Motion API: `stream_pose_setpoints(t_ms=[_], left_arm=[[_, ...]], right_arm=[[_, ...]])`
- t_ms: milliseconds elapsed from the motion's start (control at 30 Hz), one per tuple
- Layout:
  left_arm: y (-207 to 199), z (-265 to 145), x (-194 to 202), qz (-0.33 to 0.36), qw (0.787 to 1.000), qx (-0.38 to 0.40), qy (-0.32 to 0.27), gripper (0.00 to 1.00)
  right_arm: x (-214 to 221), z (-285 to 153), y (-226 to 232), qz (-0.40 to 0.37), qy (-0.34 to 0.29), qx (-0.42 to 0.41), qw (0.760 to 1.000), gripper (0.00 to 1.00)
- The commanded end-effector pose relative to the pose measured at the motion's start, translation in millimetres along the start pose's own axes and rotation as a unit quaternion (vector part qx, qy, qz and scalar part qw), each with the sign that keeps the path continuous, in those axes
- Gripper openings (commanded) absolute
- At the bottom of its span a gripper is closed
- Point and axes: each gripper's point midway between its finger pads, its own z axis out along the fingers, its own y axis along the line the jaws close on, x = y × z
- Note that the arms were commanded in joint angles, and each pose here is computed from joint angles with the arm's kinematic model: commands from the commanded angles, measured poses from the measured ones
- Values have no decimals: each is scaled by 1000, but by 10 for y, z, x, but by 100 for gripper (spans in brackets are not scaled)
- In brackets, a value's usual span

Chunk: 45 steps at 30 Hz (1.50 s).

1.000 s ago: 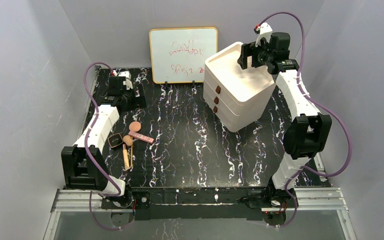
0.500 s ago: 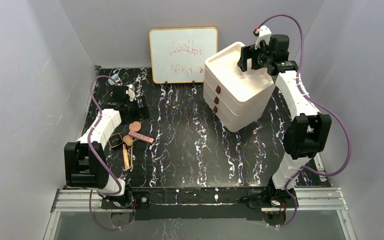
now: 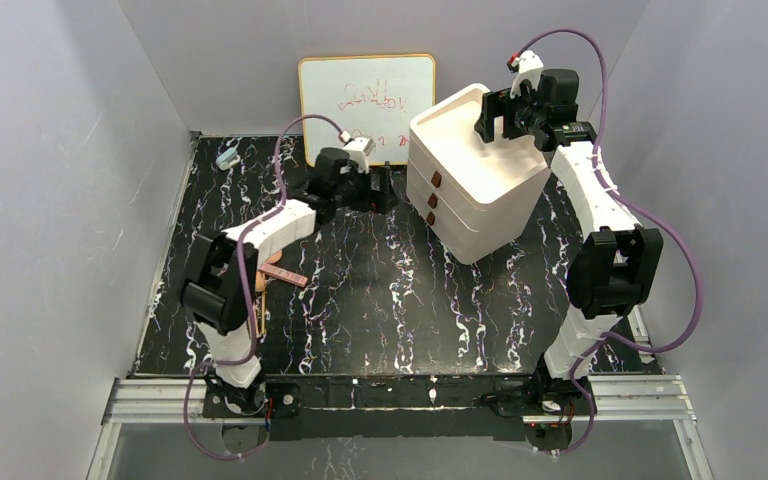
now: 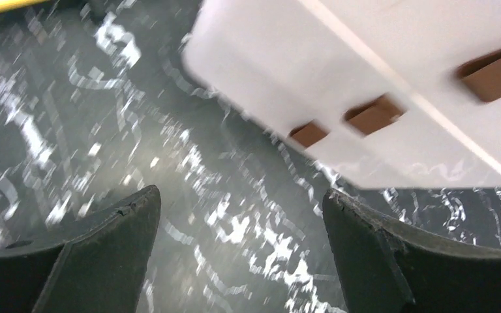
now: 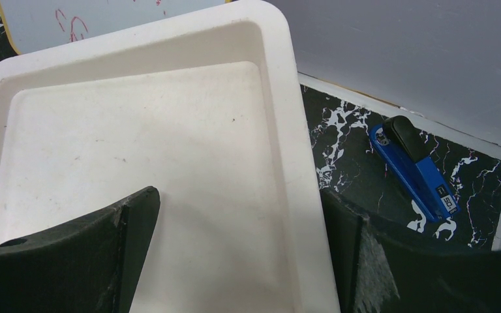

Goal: Organize the makeup

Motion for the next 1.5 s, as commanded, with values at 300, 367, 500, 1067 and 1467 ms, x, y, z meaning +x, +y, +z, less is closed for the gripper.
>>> stream_pose_setpoints(t_ms=[300, 367, 500, 1067, 1467], left_arm=[[-1208, 338, -856, 156, 959, 166, -170, 77], [-1313, 341, -869, 165, 951, 188, -180, 75], [-1488, 333, -887, 172, 942, 220, -187, 67], [-1567, 358, -932, 178, 936, 231, -198, 0], [-1110, -217, -402, 215, 954, 145, -148, 0]], right_arm=[[-78, -148, 77, 5, -5, -7, 1000, 99], [-73, -149, 72, 5, -5, -6, 1000, 99], [-40, -140, 64, 5, 1, -5, 1000, 99], [23, -121, 71, 6, 8, -8, 1000, 99], [39, -126, 77, 3, 11, -10, 1000, 99]])
